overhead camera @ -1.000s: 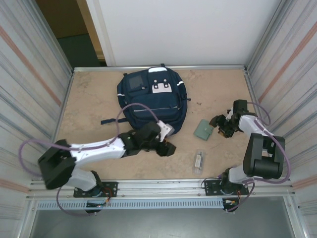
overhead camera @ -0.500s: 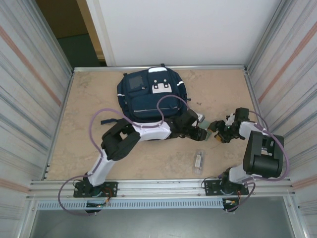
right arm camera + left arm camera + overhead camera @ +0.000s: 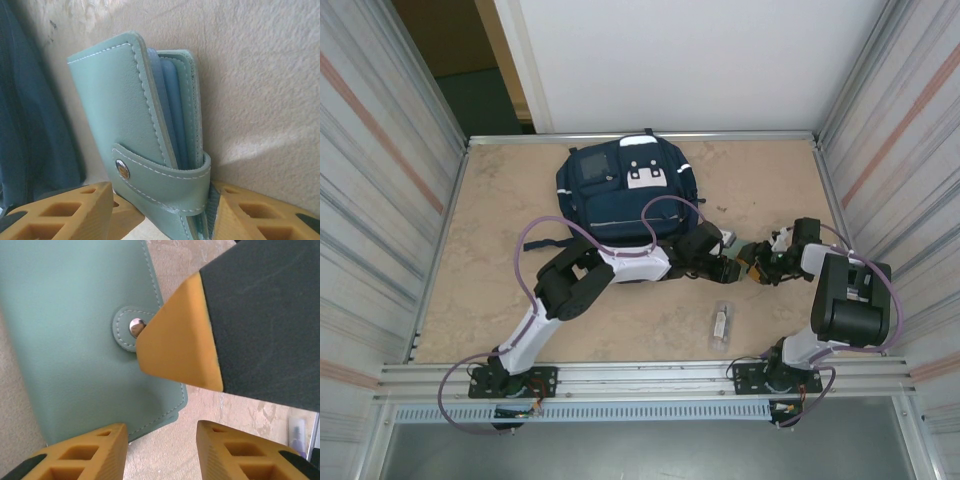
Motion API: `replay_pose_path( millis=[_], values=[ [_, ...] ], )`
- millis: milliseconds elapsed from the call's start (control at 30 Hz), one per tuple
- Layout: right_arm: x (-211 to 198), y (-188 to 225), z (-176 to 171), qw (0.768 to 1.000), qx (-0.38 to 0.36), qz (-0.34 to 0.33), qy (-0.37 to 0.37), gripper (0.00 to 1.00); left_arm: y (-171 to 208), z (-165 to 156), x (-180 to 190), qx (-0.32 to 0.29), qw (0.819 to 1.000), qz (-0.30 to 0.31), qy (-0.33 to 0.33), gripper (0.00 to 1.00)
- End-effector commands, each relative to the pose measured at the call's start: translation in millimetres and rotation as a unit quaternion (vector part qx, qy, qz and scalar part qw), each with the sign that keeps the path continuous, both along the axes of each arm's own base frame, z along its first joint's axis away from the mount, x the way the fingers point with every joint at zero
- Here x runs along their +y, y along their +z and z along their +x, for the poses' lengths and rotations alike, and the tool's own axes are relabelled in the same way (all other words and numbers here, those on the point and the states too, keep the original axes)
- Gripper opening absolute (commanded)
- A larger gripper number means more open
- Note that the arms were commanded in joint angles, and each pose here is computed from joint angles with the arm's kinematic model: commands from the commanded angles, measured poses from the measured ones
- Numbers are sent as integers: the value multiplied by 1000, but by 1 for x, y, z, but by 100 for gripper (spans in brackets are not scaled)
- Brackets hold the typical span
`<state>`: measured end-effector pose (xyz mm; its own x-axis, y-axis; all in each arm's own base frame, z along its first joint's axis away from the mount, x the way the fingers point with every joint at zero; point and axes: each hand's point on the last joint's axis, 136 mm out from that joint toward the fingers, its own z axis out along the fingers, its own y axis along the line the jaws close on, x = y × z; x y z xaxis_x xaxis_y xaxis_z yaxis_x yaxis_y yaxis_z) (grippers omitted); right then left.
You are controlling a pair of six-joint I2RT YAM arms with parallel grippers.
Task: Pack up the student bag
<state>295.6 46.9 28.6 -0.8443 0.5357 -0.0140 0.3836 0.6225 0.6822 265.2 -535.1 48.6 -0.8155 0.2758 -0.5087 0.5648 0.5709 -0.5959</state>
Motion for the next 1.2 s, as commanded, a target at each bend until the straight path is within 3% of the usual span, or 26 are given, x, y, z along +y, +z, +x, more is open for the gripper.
replay_pose_path(
  millis=[0, 133, 300, 467, 733, 833, 1000, 1167],
  values=[
    [10, 9, 13, 999, -27, -10, 36, 50, -31, -13, 23, 23, 998, 51, -23, 40],
    [26, 5, 13, 996, -9, -35, 78, 46, -23, -14, 37, 8, 997, 62, -45, 38],
    [35, 4, 10, 994, -4, -41, 99, 18, -11, -11, 53, -17, 995, 71, -60, 37],
    [44, 8, 3, 992, -7, -34, 121, 4, 22, -10, 64, -50, 995, 57, -72, 38],
    [62, 41, -3, 988, -63, -9, 140, 0, 89, -22, 83, -73, 994, 13, -81, 43],
    [63, 63, -6, 987, -94, -9, 134, 0, 117, -18, 102, -71, 996, -6, -46, 45],
    [67, 103, -14, 978, -153, -4, 138, 0, 139, -1, 146, -19, 998, -35, 39, 46],
    [81, 146, -25, 966, -208, 22, 149, 0, 161, -5, 168, -1, 995, -74, 60, 50]
  ],
)
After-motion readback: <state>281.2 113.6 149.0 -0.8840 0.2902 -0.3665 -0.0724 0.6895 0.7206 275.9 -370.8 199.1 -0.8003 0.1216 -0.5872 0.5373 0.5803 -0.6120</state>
